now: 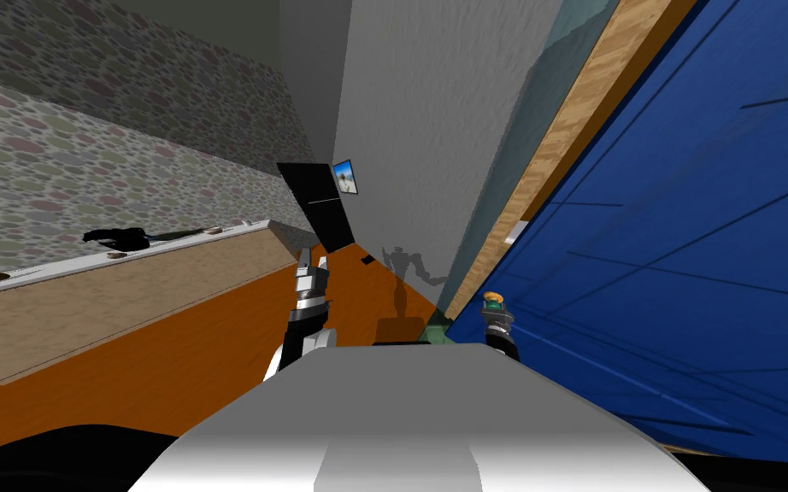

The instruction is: Pull the door open

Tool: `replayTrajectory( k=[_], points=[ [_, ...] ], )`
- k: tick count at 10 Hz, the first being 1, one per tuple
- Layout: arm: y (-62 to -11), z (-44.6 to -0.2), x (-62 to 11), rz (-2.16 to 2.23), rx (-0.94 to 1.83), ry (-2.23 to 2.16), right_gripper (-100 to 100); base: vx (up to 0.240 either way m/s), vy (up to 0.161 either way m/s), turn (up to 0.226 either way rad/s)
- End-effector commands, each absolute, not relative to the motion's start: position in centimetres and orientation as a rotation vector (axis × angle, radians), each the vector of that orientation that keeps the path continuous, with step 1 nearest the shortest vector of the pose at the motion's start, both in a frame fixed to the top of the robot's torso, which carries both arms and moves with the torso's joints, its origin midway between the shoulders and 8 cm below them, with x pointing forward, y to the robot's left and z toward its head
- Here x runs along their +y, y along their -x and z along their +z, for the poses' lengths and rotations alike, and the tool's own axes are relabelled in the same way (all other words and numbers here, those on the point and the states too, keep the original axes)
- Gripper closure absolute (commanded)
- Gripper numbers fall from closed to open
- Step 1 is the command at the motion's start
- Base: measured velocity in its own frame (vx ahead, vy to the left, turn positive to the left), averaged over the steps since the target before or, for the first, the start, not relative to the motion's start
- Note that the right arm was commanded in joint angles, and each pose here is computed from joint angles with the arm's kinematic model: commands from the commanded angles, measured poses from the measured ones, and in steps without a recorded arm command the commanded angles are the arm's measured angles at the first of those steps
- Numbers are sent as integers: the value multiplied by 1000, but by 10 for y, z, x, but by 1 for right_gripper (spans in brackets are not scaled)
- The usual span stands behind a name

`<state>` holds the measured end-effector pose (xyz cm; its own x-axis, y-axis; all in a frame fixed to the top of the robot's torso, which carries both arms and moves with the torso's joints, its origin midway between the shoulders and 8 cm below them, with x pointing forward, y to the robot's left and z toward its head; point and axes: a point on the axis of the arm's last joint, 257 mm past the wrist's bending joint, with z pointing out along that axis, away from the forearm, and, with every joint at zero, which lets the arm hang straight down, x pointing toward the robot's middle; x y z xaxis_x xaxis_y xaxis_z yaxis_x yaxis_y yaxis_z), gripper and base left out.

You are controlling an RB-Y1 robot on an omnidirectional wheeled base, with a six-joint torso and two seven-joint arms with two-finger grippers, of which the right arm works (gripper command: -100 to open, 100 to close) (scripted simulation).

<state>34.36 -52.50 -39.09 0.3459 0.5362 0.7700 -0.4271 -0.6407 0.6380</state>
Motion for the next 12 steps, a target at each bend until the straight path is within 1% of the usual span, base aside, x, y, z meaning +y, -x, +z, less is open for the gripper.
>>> replayTrajectory(
  k=[1, 12],
  points=[
    [-341, -391, -528, 1463, 34, -1774, 100, -65, 2, 98],
    [-333, -391, -540, 1620, -247, -1820, 100, -38, 1, 59]
  ],
)
